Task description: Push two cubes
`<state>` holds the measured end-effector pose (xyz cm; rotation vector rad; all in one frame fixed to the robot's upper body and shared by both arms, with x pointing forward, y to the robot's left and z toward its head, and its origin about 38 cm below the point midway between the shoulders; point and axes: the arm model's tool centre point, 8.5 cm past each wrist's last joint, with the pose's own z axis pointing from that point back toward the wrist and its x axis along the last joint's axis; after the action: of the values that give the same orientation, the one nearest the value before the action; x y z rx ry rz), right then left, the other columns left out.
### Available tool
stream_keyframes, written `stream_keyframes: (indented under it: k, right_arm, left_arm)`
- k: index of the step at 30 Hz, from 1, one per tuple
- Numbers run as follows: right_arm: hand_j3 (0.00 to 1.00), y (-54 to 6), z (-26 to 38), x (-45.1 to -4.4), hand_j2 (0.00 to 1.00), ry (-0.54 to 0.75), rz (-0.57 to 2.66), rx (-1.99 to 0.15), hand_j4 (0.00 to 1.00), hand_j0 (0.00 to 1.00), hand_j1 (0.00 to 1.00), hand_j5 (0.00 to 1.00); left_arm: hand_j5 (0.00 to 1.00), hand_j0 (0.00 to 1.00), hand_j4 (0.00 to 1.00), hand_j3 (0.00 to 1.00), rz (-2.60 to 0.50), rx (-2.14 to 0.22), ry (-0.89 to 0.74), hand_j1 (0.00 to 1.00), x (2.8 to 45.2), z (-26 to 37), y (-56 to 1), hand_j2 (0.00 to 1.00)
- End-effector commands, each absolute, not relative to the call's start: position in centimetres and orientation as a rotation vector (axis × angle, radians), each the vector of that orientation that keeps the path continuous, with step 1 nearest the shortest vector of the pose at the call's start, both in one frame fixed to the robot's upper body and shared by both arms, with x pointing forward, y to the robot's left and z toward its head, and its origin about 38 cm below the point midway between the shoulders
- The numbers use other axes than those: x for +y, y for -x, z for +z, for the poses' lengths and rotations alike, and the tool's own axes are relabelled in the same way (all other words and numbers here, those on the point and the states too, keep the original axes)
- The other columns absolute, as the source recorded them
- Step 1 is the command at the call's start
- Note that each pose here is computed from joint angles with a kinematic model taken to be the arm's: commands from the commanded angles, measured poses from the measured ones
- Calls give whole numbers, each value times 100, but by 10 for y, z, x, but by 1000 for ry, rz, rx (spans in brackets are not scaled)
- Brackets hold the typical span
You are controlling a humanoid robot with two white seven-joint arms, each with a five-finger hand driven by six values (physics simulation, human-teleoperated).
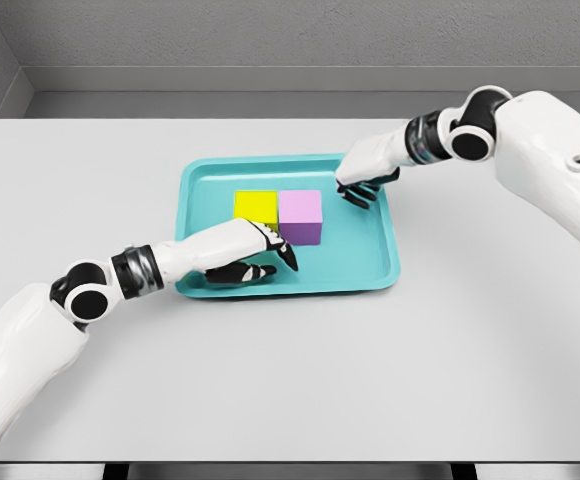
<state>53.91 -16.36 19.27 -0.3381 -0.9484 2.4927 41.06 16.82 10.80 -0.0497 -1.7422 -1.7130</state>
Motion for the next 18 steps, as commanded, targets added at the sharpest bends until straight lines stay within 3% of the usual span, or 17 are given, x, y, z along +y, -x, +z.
stream_keyframes:
  k: [1,18]
  right_arm:
    - [14,-537,189,-161,14,329,2506,-938,14,14,14,14]
    - [15,-532,177,-157,15,298,2508,-935,15,15,15,15]
  left_arm:
    - [54,54,54,54,-1706,-1747,56,54,167,109,-410,54]
    - [53,53,53,53,-1681,-1846,176,53,159,139,-394,53]
